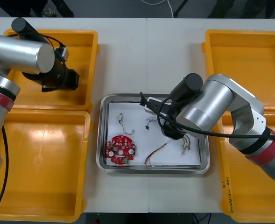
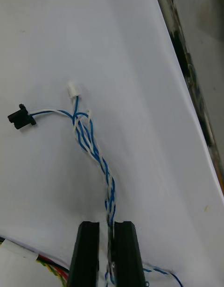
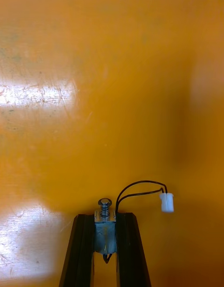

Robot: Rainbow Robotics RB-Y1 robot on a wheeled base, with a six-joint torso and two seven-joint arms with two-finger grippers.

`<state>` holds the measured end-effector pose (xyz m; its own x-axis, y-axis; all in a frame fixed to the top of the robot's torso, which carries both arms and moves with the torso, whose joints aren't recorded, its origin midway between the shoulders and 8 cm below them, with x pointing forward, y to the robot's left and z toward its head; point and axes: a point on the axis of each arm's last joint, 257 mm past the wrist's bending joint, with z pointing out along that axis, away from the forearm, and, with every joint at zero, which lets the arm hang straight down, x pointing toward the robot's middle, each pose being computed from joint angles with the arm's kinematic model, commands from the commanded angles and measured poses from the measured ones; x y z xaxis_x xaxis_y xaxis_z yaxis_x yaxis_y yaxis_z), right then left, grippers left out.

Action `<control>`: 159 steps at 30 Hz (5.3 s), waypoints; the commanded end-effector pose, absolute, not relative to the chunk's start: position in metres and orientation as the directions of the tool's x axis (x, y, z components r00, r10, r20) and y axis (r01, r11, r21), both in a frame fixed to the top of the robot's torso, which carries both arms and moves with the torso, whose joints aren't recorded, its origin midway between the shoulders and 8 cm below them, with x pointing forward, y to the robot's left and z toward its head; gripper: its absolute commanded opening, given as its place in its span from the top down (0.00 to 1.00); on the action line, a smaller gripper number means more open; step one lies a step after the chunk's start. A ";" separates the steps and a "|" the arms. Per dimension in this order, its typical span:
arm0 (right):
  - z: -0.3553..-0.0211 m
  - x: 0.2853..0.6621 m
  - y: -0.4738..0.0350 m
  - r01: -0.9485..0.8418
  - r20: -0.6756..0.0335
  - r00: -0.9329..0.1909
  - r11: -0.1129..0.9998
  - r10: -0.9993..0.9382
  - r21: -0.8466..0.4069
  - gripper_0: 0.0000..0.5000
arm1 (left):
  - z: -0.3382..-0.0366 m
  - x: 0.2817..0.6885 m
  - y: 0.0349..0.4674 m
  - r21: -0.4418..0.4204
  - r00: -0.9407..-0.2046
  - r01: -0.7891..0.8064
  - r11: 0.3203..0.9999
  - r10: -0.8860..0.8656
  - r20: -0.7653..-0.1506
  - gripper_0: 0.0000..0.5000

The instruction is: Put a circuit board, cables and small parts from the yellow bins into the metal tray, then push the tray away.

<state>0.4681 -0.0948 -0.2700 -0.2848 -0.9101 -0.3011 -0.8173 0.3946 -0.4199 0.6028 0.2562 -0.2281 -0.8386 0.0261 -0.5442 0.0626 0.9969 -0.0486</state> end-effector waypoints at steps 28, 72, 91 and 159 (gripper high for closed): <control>-0.182 0.436 -0.115 -0.842 -0.244 -0.339 0.409 -0.908 -0.352 0.00 | -0.093 0.585 0.276 0.012 -0.827 0.139 0.990 0.123 -0.549 1.00; -0.059 0.448 -0.338 -0.225 -0.560 -0.783 0.963 -0.270 -0.151 0.00 | -0.081 0.518 0.087 -0.050 -0.846 0.061 0.997 0.025 -0.532 1.00; -0.100 0.409 -0.434 0.040 -0.513 -0.858 0.998 0.004 -0.058 0.00 | -0.192 0.484 0.033 -0.093 -0.872 0.068 0.993 0.014 -0.489 1.00; -0.114 0.398 -0.426 0.046 -0.516 -0.856 0.999 0.031 -0.015 0.00 | -0.197 0.474 0.028 -0.125 -0.891 0.098 0.987 0.031 -0.454 0.00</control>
<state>0.3994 -0.4196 -0.1247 -0.8748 -0.0166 -0.4842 -0.0046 0.9997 -0.0260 0.4638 0.0355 -0.2406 -0.9108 0.0827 -0.4046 0.1312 0.9869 -0.0937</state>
